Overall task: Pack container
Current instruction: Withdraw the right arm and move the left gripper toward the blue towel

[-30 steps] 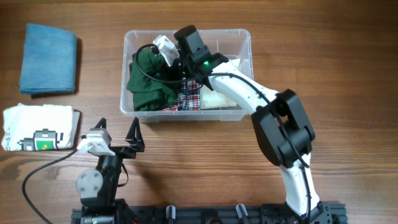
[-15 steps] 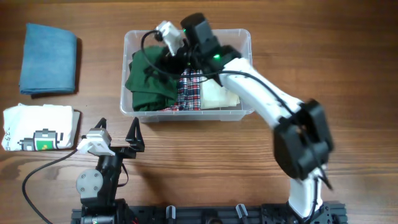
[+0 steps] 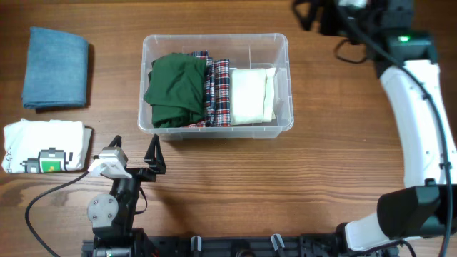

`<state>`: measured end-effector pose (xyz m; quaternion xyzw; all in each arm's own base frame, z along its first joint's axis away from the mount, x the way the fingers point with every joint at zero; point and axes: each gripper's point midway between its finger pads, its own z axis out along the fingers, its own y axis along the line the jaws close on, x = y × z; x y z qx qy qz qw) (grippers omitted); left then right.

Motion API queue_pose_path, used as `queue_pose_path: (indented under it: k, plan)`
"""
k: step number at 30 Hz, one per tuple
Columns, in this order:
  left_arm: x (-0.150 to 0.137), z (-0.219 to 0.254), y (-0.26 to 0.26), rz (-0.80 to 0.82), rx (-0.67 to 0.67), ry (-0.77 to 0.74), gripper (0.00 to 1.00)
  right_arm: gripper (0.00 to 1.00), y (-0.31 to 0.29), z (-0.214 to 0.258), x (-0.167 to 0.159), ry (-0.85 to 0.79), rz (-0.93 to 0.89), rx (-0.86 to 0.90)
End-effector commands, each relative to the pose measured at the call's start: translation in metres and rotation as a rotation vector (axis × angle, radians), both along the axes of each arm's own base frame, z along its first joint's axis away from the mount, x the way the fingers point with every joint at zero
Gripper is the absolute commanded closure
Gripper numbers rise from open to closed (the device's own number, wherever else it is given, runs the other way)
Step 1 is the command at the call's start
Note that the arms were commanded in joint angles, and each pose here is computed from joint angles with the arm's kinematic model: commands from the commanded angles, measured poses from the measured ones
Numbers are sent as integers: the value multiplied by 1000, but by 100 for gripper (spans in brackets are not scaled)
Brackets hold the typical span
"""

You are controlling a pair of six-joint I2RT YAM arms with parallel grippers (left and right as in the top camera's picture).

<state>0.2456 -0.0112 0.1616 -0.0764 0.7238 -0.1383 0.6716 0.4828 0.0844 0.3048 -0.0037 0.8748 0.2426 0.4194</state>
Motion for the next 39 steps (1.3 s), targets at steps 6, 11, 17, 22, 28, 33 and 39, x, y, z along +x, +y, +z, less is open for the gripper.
queue_pose_path:
  k: [6,11,17,22,28,33,39]
  plan:
    - [0,-1,3,15,17,-3,0,0,-124,-36,0,137,-394,-109]
    - [-1,0,-8,-44,3,-5,0,0,-125,-36,0,136,-397,-108]
    - [-9,47,-15,-83,38,-101,0,0,-125,-36,0,136,-398,-107]
    - [-17,94,-2,-11,94,4,0,0,-125,-36,0,136,-398,-107]
    - [-6,139,12,46,125,275,0,0,-125,-36,0,136,-398,-108]
    - [14,208,-9,-100,132,322,0,0,-125,-36,0,137,-398,-108]
    - [18,268,-24,-181,125,178,0,0,-125,-36,0,136,-398,-108]
